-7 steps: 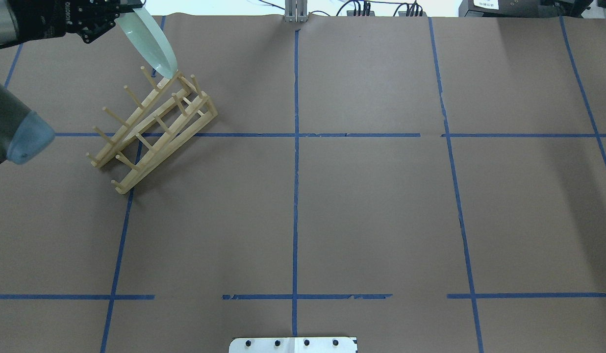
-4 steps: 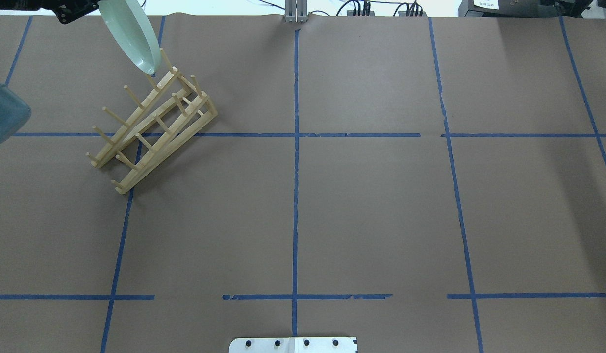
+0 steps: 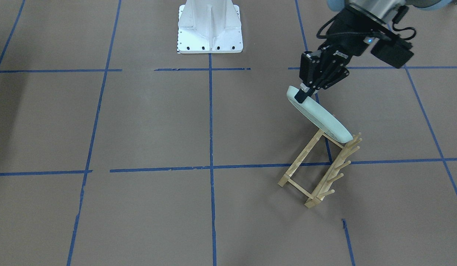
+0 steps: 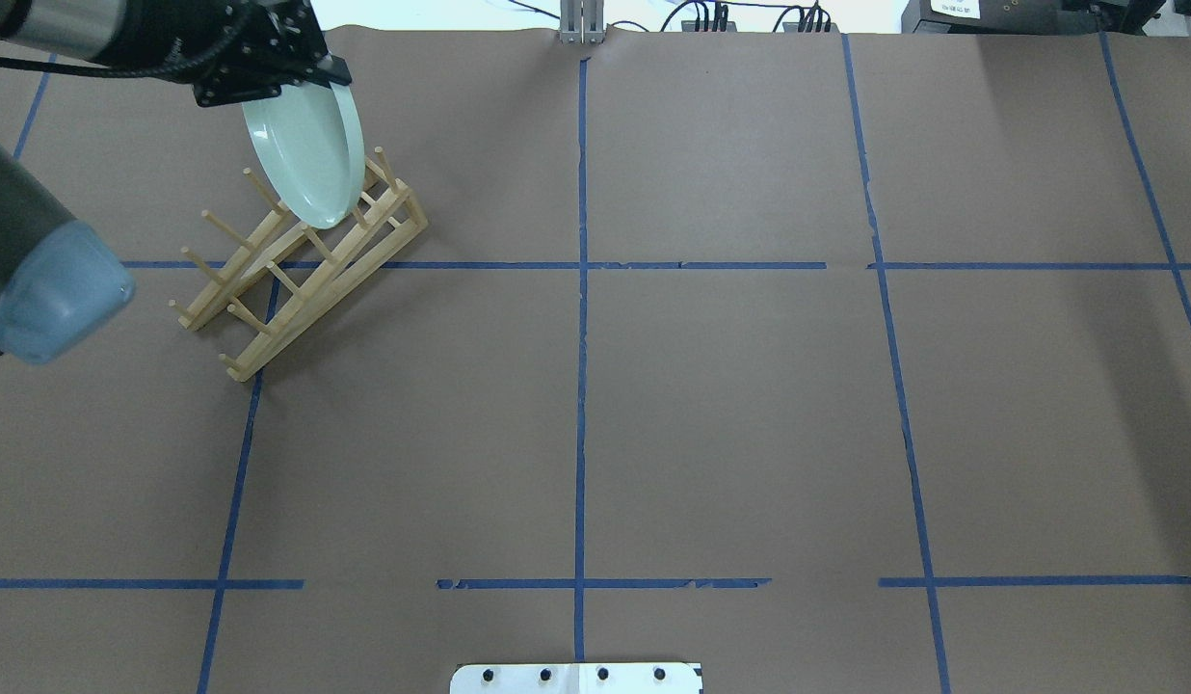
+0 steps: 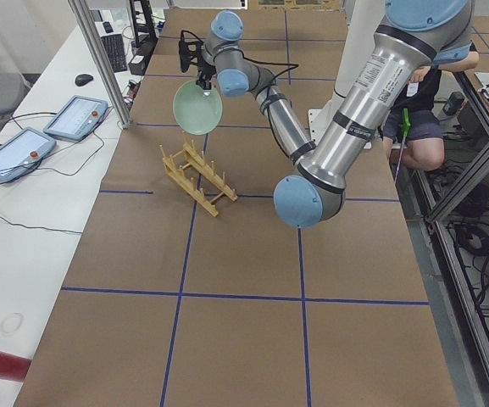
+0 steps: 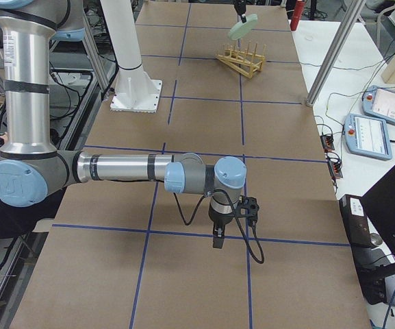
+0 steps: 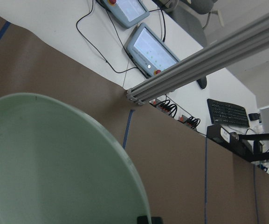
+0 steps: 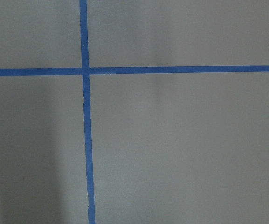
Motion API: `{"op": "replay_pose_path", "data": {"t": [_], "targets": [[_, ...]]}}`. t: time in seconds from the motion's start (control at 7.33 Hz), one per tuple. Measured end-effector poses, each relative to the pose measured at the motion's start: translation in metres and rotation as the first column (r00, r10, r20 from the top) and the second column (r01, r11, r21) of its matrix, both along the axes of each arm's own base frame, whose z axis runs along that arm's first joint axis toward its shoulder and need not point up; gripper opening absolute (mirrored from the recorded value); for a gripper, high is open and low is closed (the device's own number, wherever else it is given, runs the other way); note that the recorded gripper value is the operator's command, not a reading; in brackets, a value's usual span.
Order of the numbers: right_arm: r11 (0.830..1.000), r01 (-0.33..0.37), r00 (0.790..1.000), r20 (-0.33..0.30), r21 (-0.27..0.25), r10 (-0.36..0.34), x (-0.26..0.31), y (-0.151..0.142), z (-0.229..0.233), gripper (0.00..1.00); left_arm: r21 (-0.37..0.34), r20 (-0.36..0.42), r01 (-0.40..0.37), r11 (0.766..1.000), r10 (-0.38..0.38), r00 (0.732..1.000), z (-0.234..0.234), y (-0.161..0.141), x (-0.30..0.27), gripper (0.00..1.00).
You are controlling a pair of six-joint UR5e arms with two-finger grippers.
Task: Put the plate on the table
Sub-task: 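Swing the plate with the left gripper down toward the robot, laying it flat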
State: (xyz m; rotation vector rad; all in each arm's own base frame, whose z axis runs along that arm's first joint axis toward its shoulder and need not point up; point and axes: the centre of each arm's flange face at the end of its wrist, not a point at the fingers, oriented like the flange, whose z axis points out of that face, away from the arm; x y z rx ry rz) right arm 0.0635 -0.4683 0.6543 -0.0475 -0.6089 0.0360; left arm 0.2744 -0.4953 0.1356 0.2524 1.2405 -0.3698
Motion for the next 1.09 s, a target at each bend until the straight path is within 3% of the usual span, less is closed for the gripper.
{"op": "replay_pose_path", "data": {"t": [0.14, 0.27, 0.55, 0.82, 0.95, 1.09], "targets": [[1.0, 0.0, 1.0, 0.0, 0.0, 0.0, 0.0, 0.0, 0.0, 1.0, 0.012, 0.121, -0.044, 0.999, 0.042, 0.992, -0.005, 0.026, 0.046, 0.0], [1.0, 0.0, 1.0, 0.0, -0.001, 0.0, 0.0, 0.0, 0.0, 1.0, 0.023, 0.27, -0.084, 0.996, 0.074, 0.96, -0.009, 0.051, 0.1, 0.0], [1.0, -0.001, 1.0, 0.0, 0.0, 0.001, 0.0, 0.0, 0.0, 1.0, 0.057, 0.498, -0.199, 0.978, 0.145, 0.855, -0.006, 0.08, 0.173, 0.0], [1.0, 0.0, 1.0, 0.0, -0.001, 0.0, 0.0, 0.0, 0.0, 1.0, 0.077, 0.639, -0.305, 0.949, 0.188, 0.746, 0.022, 0.101, 0.236, 0.0], [1.0, 0.0, 1.0, 0.0, -0.001, 0.0, 0.0, 0.0, 0.0, 1.0, 0.084, 0.682, -0.348, 0.934, 0.201, 0.703, 0.035, 0.113, 0.26, 0.0], [1.0, 0.0, 1.0, 0.0, 0.0, 0.0, 0.0, 0.0, 0.0, 1.0, 0.084, 0.704, -0.378, 0.922, 0.213, 0.678, 0.043, 0.123, 0.275, 0.0]]}}
